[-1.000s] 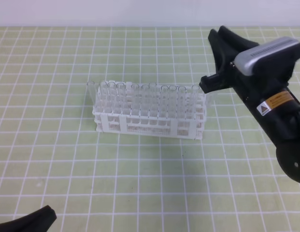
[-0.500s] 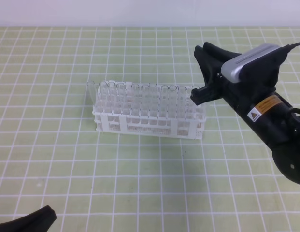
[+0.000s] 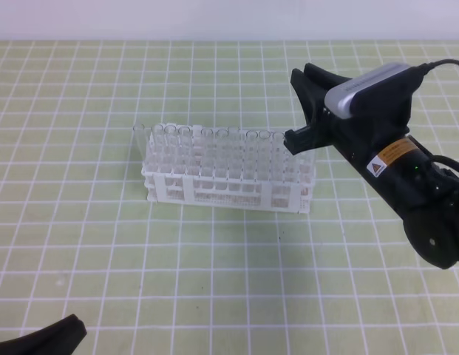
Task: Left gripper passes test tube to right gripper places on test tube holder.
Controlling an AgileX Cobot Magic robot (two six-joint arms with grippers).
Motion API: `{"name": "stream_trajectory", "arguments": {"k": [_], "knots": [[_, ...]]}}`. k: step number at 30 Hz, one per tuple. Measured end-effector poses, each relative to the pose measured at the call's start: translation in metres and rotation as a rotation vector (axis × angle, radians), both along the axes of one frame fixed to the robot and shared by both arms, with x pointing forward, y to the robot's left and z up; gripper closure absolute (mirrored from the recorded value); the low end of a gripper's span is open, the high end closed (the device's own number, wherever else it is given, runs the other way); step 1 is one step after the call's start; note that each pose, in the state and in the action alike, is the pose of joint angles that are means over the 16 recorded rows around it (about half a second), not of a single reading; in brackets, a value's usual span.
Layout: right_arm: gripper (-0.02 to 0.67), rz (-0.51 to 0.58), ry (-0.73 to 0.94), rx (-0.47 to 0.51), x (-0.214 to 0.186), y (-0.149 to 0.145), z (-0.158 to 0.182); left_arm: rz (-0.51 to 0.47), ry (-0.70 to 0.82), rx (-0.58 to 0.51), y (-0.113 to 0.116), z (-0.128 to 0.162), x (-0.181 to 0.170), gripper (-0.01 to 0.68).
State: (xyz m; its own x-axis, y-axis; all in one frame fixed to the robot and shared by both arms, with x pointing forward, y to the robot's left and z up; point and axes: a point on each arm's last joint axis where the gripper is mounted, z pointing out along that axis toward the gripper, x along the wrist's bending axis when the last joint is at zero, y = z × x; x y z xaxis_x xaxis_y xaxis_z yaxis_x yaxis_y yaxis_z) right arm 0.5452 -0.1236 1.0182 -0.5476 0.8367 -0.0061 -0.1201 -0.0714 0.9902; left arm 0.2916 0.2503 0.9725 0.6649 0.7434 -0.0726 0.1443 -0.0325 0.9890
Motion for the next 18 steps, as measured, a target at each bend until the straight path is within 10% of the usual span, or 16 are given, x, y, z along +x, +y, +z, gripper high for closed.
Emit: {"name": "stream_trajectory", "arguments": {"k": [18], "knots": [[0.564, -0.012, -0.004, -0.023, 0.0084, 0.0037, -0.01, 0.0, 0.0, -0.002, 0.0, 0.0004, 0.0, 0.675]]}}
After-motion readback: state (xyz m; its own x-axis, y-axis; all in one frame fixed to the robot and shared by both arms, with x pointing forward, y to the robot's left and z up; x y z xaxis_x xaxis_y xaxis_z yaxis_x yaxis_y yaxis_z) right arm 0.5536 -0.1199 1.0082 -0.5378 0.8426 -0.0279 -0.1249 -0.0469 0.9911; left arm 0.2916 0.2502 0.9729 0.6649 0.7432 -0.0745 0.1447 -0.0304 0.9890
